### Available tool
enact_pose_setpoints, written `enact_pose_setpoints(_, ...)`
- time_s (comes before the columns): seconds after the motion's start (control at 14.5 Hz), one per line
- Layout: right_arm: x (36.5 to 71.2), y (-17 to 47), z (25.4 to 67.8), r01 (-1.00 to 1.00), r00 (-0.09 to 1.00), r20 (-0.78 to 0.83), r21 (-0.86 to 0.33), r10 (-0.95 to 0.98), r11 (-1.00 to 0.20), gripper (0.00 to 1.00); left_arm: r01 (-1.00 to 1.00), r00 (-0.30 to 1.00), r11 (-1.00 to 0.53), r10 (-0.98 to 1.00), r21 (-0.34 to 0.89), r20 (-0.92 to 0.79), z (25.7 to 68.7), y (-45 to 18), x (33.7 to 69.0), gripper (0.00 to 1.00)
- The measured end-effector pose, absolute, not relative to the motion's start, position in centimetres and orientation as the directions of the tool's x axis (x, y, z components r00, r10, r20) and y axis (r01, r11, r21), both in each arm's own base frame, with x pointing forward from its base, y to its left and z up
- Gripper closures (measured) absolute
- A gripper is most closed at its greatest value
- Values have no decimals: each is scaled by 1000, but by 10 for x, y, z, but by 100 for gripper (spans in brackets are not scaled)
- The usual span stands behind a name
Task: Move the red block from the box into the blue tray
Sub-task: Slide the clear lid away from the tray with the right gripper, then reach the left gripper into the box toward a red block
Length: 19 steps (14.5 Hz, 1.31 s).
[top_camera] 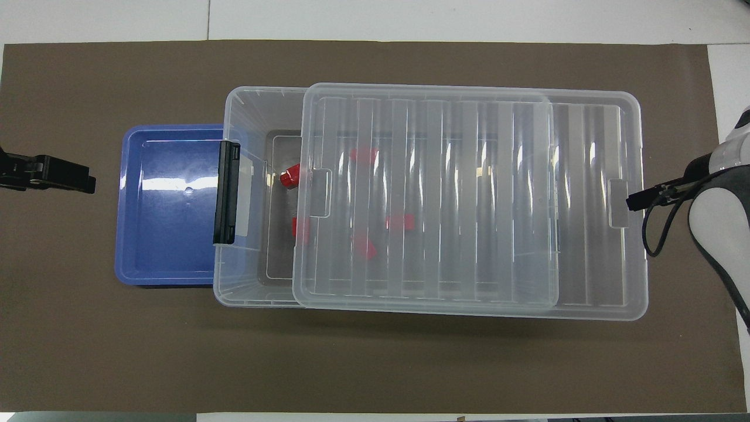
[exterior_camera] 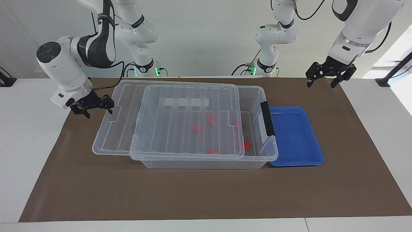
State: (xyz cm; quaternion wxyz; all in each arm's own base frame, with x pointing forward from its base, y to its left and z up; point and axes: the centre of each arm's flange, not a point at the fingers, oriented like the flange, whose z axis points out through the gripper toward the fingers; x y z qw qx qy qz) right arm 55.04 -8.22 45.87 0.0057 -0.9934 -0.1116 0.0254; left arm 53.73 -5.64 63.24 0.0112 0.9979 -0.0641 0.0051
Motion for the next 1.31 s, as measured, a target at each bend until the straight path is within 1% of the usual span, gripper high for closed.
enact_pose_setpoints(0.35,546,-106,459,244,968,-48,-19,245,-970,0,-105,994,-994,-104,25,32,614,-120,533,0)
enact_pose_setpoints(0.76,541,-133,460,274,961,-44,-21,274,-962,0,-90,995,-995,-88,37,50,565,-208,512,0)
enact_pose_setpoints(1.31,532,-165,460,298,953,-42,-22,299,-954,0,-109,992,-993,-105,46,68,525,-246,504,0)
